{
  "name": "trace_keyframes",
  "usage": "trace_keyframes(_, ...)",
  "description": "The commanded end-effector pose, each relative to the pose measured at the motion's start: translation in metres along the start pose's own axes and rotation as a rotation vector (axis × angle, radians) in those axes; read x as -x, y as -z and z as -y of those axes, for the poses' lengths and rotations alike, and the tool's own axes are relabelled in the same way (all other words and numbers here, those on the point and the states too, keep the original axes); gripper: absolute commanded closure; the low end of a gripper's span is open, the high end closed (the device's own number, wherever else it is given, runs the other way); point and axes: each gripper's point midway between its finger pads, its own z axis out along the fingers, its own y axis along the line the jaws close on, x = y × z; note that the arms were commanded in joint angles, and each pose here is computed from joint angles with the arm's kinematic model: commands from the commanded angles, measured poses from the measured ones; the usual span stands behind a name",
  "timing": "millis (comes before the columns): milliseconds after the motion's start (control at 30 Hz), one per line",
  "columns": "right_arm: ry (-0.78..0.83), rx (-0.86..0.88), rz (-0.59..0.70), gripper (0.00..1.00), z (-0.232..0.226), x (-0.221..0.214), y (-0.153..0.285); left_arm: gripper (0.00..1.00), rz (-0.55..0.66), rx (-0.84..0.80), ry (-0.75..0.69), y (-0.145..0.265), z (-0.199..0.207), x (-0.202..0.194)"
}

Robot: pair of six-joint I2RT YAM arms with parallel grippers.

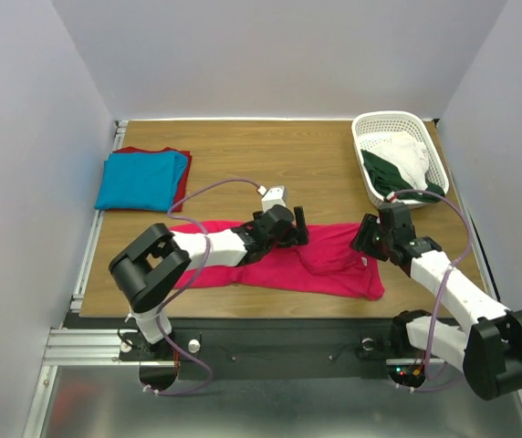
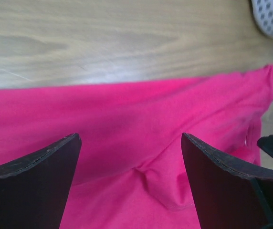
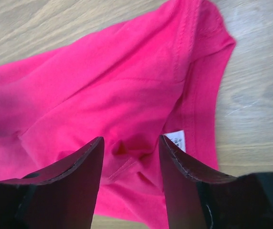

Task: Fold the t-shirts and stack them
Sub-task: Fold the tshirt

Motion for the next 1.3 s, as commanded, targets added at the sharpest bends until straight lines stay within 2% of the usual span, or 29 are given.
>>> trace_keyframes(0, 0.007, 0.054, -0.008, 0.45, -0.011, -0.006, 0.008, 0.02, -0.029, -0.096, 0.029, -0.016, 0.03, -0.005)
trace_keyframes(267, 0.027, 0.073, -0.065, 0.45, -0.016, -0.017, 0.004, 0.02, -0.065, -0.135, 0.019, -0.037, 0.047, -0.013)
trace_keyframes(633, 0.068, 0.065, -0.152, 0.46, -0.02, -0.033, -0.007, 0.02, -0.103, -0.078, 0.009, -0.051, 0.034, -0.029)
trace_keyframes(700, 0.075, 0.061, -0.168, 0.51, -0.021, -0.036, -0.01, 0.02, -0.104, -0.072, 0.008, -0.051, 0.033, -0.029)
trace_keyframes(800, 0.083, 0.066, -0.169, 0.65, -0.023, -0.036, -0.009, 0.02, -0.09, -0.08, -0.002, -0.05, 0.038, -0.022)
trace_keyframes(833, 0.081, 0.068, -0.167, 0.71, -0.023, -0.036, -0.008, 0.02, -0.087, -0.084, -0.005, -0.05, 0.04, -0.019)
trace_keyframes(867, 0.08, 0.07, -0.163, 0.83, -0.023, -0.036, -0.007, 0.02, -0.084, -0.087, -0.009, -0.05, 0.042, -0.018)
trace_keyframes(933, 0.07, 0.085, -0.157, 0.91, -0.026, -0.033, -0.002, 0.02, -0.075, -0.098, -0.016, -0.05, 0.048, -0.011)
trace_keyframes(1267, 0.066, 0.126, -0.196, 0.93, -0.042, -0.027, 0.022, 0.02, -0.054, -0.182, -0.006, -0.046, 0.073, 0.002)
